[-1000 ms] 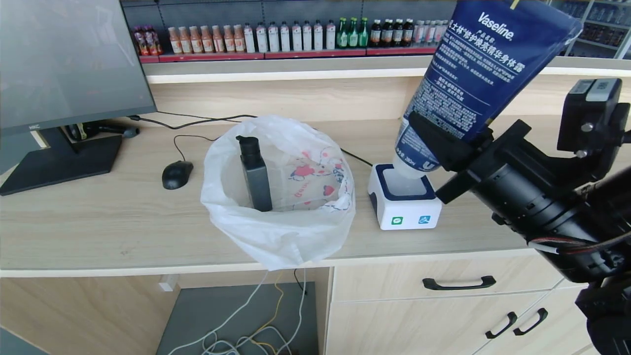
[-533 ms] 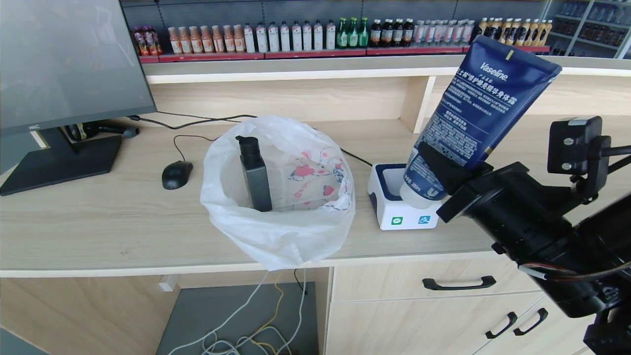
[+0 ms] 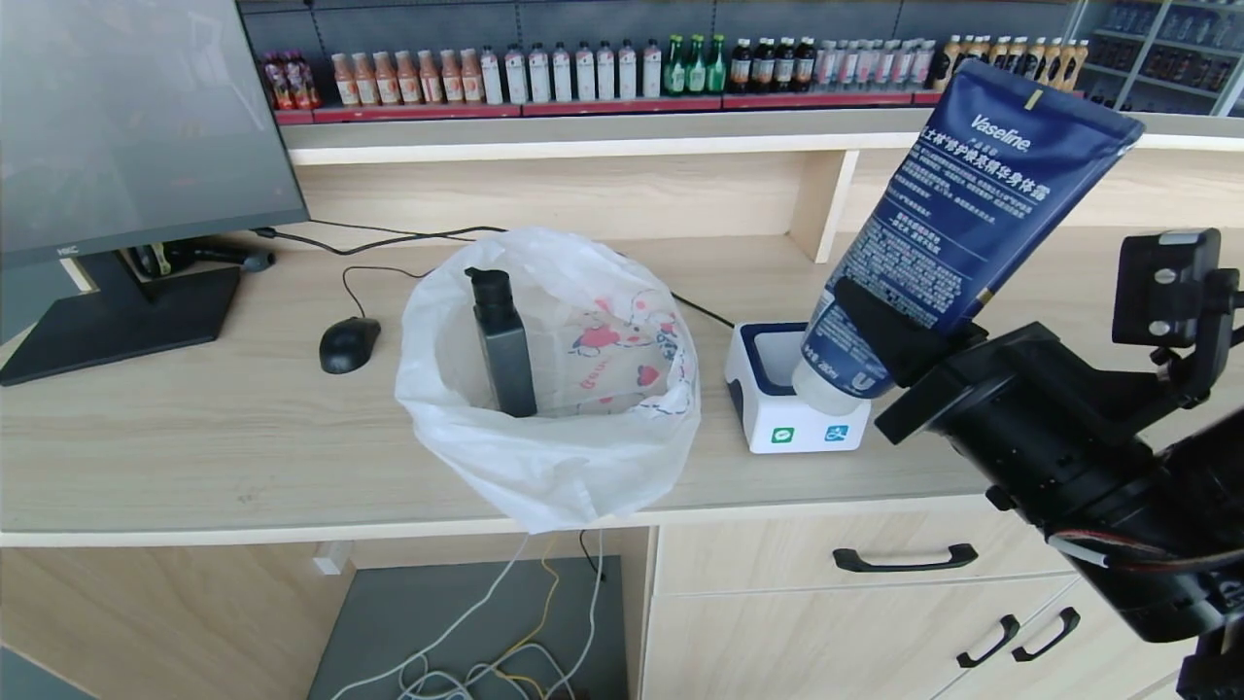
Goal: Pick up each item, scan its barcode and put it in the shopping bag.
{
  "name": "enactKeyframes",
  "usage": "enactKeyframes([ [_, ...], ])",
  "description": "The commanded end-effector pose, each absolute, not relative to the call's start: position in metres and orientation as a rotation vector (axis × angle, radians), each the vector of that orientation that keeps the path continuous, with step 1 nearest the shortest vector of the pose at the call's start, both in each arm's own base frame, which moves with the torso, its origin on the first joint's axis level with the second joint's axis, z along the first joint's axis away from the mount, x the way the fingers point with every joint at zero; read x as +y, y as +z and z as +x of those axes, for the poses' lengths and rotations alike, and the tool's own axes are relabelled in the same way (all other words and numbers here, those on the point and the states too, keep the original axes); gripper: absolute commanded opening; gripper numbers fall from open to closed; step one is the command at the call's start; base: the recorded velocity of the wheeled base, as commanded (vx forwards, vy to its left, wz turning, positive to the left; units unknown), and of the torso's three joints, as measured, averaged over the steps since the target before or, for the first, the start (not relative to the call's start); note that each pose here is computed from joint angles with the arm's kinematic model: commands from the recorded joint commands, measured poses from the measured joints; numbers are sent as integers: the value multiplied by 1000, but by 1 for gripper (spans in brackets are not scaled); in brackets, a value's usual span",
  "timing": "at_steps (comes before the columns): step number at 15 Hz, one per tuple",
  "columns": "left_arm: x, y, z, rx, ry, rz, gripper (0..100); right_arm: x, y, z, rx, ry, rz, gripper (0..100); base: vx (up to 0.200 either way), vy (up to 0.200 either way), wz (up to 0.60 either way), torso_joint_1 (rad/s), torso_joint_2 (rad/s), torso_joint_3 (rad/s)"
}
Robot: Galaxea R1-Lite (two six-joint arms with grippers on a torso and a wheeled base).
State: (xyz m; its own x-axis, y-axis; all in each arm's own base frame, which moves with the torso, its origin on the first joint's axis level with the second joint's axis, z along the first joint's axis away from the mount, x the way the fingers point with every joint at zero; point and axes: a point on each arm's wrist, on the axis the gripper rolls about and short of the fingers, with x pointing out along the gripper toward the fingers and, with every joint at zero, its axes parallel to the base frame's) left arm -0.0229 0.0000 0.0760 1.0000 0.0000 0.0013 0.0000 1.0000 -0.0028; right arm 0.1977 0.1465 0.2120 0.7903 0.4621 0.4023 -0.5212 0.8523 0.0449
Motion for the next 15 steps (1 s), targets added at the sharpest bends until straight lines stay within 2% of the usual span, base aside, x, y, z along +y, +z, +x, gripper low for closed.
enactKeyframes([
  [1,0,76,-23,-2,0,-3,100,146,214,197,-398,534,160,0,0,200,0,-7,2,2],
  [15,0,76,-23,-2,-2,-3,100,139,211,208,-392,485,145,0,0,200,0,3,2,1],
])
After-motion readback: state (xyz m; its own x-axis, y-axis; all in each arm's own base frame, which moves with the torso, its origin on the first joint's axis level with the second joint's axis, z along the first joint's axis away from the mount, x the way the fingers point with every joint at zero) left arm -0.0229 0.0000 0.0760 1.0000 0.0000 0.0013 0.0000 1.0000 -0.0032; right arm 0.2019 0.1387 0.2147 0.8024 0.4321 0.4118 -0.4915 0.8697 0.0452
